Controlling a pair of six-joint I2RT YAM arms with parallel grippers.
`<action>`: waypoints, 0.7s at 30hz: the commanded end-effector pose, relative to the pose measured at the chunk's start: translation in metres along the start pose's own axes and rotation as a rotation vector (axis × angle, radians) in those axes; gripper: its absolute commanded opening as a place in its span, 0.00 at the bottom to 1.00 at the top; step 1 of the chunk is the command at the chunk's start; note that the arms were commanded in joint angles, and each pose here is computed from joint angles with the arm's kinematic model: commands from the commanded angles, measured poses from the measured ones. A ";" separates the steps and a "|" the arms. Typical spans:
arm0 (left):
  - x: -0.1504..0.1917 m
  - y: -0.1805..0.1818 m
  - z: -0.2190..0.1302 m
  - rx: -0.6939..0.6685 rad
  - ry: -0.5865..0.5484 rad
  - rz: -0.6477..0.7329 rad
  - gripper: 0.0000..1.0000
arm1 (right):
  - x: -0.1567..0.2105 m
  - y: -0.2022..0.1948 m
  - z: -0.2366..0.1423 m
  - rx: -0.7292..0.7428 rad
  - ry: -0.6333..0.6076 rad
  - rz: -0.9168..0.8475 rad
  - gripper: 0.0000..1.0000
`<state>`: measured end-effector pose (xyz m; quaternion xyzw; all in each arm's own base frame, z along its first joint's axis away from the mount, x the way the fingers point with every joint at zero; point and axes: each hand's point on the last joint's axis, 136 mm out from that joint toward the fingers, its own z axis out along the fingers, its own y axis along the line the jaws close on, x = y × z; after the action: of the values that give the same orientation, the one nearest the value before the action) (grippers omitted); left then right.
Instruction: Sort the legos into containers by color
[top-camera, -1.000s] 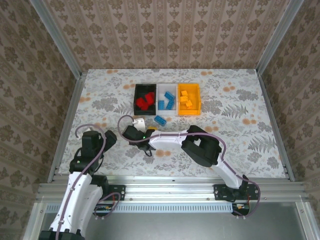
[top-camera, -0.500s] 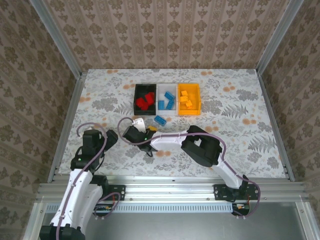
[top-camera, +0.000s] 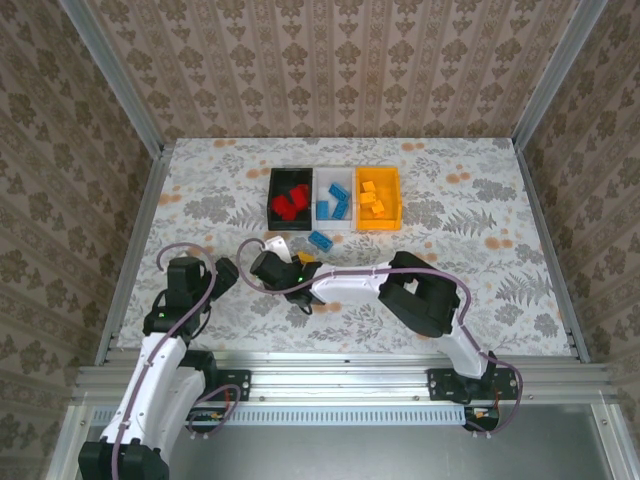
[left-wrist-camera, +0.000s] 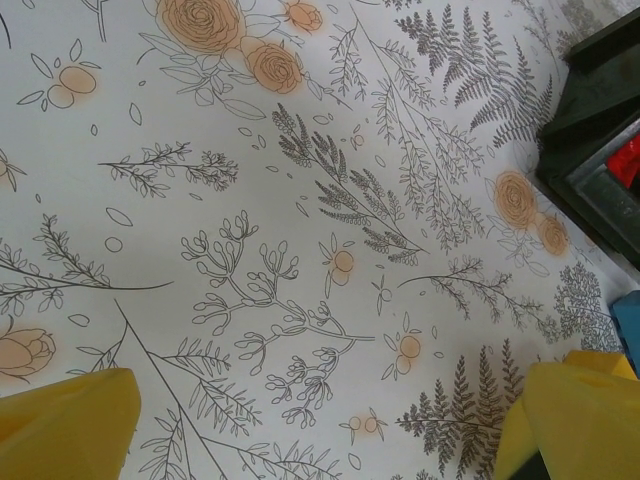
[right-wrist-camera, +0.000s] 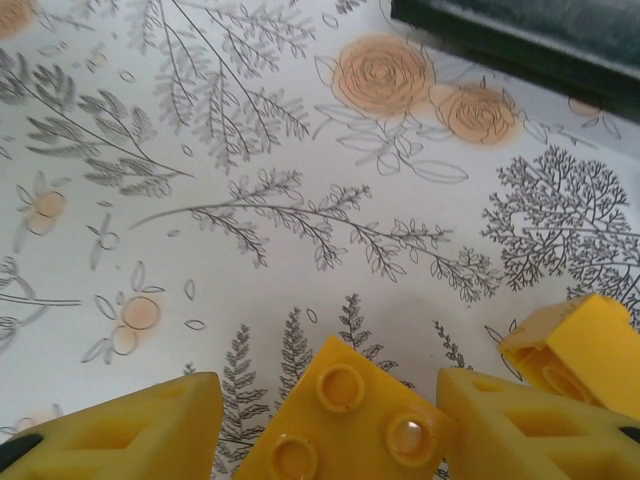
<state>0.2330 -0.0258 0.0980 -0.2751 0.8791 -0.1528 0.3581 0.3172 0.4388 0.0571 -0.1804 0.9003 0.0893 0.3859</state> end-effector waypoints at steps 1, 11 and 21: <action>-0.002 -0.003 0.001 0.020 -0.004 -0.002 1.00 | -0.011 -0.002 -0.016 -0.019 -0.017 -0.026 0.59; -0.007 -0.018 0.004 0.065 0.015 -0.002 1.00 | -0.043 -0.027 -0.039 -0.020 -0.050 -0.002 0.59; -0.006 -0.053 0.023 0.150 0.097 0.015 1.00 | -0.083 -0.109 -0.054 0.065 -0.091 0.082 0.59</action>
<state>0.2546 -0.0504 0.0867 -0.2530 0.8941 -0.1914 0.3161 0.3700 0.3680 0.1397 -0.1307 0.8891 0.0941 0.4283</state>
